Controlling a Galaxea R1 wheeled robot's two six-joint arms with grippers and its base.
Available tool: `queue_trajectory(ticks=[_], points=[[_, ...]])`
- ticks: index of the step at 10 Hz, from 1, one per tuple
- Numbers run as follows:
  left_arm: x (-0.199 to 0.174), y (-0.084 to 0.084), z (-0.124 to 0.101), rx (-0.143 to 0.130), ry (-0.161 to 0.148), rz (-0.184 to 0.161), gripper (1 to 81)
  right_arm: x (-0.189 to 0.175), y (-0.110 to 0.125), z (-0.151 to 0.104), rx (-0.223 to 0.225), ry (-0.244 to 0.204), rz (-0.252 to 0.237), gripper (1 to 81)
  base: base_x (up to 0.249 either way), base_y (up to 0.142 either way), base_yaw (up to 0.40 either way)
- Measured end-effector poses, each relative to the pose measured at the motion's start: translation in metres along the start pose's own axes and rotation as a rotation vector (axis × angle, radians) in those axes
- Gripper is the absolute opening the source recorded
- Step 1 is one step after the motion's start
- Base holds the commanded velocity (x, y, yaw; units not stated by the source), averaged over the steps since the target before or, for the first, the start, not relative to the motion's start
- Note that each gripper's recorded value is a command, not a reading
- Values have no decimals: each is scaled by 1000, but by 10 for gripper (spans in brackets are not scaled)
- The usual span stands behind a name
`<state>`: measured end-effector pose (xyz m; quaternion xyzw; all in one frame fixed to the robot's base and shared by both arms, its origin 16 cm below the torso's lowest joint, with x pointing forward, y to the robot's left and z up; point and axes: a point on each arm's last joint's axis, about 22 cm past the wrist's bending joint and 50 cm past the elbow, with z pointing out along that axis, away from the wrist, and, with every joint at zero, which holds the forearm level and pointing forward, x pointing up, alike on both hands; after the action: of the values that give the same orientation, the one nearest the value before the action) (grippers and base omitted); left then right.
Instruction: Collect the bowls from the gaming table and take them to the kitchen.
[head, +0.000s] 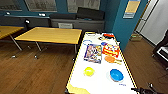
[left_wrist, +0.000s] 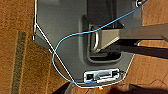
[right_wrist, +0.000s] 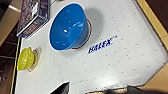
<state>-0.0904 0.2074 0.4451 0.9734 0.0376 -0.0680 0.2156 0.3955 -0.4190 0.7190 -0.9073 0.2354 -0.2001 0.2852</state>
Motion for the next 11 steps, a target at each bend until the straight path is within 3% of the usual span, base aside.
queue_trajectory(ticks=[3,4,6,7,10,11], points=[[12,6,3,-8,12,2,811,25,-6,34,-18,11,18,811,0,0,0],[13,7,4,-9,13,1,811,32,-9,43,-22,12,50,811,0,0,0],[14,8,4,-10,13,1,811,51,-7,45,-37,38,183,811,0,0,0],[13,10,6,-13,13,1,811,61,-6,43,-44,51,218,811,0,0,0],[13,5,9,8,13,2,811,102,-34,49,-10,101,239,811,0,0,0],[13,4,10,16,12,2,811,104,-35,55,-20,97,243,811,0,0,0]])
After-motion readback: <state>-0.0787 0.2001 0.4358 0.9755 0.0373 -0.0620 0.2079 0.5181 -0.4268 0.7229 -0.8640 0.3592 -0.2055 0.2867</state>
